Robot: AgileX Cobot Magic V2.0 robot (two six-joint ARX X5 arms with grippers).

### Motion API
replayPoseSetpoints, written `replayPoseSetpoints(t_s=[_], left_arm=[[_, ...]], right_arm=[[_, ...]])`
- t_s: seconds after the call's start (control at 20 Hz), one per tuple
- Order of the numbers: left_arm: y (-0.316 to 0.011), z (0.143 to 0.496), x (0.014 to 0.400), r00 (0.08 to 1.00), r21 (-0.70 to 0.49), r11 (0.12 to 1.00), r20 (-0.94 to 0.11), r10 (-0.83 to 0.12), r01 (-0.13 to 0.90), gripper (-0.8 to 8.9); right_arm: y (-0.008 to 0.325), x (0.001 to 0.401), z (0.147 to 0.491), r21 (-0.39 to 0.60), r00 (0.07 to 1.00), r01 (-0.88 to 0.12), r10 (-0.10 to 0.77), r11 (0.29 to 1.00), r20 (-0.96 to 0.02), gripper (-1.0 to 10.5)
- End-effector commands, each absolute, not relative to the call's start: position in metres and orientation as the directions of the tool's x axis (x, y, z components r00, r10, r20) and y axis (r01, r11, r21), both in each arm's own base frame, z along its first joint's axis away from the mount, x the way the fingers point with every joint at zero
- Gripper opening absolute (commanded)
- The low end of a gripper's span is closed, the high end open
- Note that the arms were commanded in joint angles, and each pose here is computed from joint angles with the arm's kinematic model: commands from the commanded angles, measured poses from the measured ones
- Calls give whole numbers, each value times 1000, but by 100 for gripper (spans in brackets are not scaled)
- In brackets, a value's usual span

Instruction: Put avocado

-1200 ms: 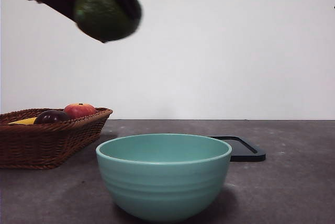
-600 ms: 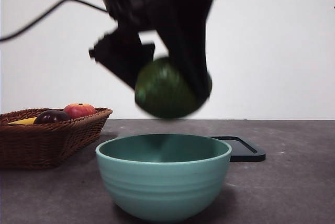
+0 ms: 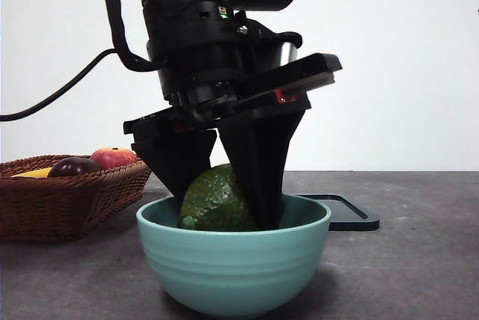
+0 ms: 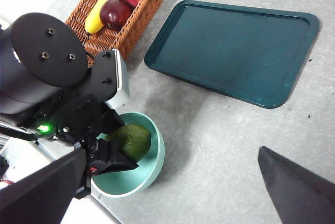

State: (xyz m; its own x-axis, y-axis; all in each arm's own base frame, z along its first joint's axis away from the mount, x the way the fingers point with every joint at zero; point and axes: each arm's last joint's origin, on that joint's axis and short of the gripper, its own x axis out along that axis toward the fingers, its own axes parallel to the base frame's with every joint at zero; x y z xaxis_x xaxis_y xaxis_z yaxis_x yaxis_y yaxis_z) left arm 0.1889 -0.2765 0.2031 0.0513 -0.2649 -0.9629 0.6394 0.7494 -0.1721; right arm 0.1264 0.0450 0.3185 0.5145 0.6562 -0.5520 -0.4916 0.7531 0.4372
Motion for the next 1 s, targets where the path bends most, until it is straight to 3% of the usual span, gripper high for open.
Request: replayPoseSetpoints(t_s=[0.05,0.9,1.0], left_arm=[[-286,200,188,52,-171,752,-963,-263,637,153],[-291,191,184,65,-124,771,-976,-210,624,155],[-290,190,183,61,-125,779,-977,-205,614,225]], right_arm=[[46,127,324,425,520,-510,661,748,-540,557],[46,126,323,426,516,-508,661,748,-545,557],[46,126,323,426,516,-508,661,748,-545,557]])
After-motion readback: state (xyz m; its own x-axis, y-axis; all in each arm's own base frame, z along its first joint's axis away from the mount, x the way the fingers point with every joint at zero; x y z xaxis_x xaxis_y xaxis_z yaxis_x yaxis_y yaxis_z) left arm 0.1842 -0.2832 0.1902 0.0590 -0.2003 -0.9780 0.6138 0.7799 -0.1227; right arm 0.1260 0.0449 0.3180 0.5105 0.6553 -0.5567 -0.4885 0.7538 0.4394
